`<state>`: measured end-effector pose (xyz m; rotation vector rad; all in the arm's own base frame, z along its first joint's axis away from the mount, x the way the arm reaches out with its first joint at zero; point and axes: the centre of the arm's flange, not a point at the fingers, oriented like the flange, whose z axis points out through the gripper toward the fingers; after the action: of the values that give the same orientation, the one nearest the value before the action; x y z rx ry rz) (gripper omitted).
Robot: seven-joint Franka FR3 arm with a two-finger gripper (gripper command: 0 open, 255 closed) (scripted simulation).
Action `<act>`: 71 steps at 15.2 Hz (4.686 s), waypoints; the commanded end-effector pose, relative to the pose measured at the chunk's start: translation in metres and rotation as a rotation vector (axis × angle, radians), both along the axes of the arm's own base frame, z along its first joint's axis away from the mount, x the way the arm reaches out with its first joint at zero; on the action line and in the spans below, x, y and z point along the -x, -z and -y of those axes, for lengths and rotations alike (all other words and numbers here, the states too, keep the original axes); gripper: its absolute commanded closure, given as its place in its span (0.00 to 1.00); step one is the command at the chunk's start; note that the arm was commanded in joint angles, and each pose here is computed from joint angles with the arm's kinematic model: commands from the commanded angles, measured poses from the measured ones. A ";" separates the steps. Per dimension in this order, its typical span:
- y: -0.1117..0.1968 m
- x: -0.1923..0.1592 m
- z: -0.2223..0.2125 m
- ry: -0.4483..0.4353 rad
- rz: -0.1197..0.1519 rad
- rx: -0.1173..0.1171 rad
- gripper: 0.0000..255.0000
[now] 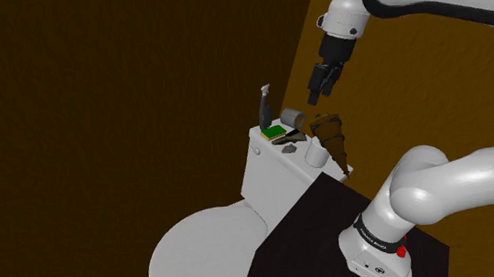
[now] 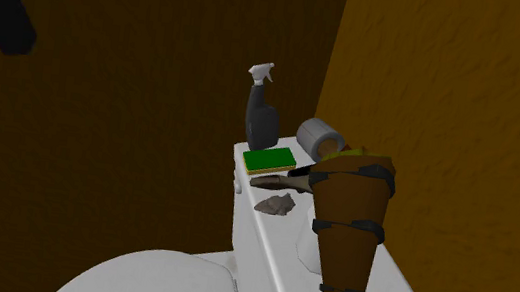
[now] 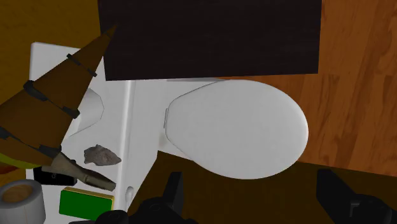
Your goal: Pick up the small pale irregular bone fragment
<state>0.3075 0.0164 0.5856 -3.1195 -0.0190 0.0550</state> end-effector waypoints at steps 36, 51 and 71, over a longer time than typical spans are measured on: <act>0.309 -0.154 0.305 -0.767 -0.120 -0.046 0.00; 0.420 -0.212 0.351 -0.938 -0.146 -0.057 0.00; 0.381 -0.212 0.351 -0.938 -0.146 -0.057 1.00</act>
<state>0.5197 -0.3348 0.1990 -2.7284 -1.4089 0.2798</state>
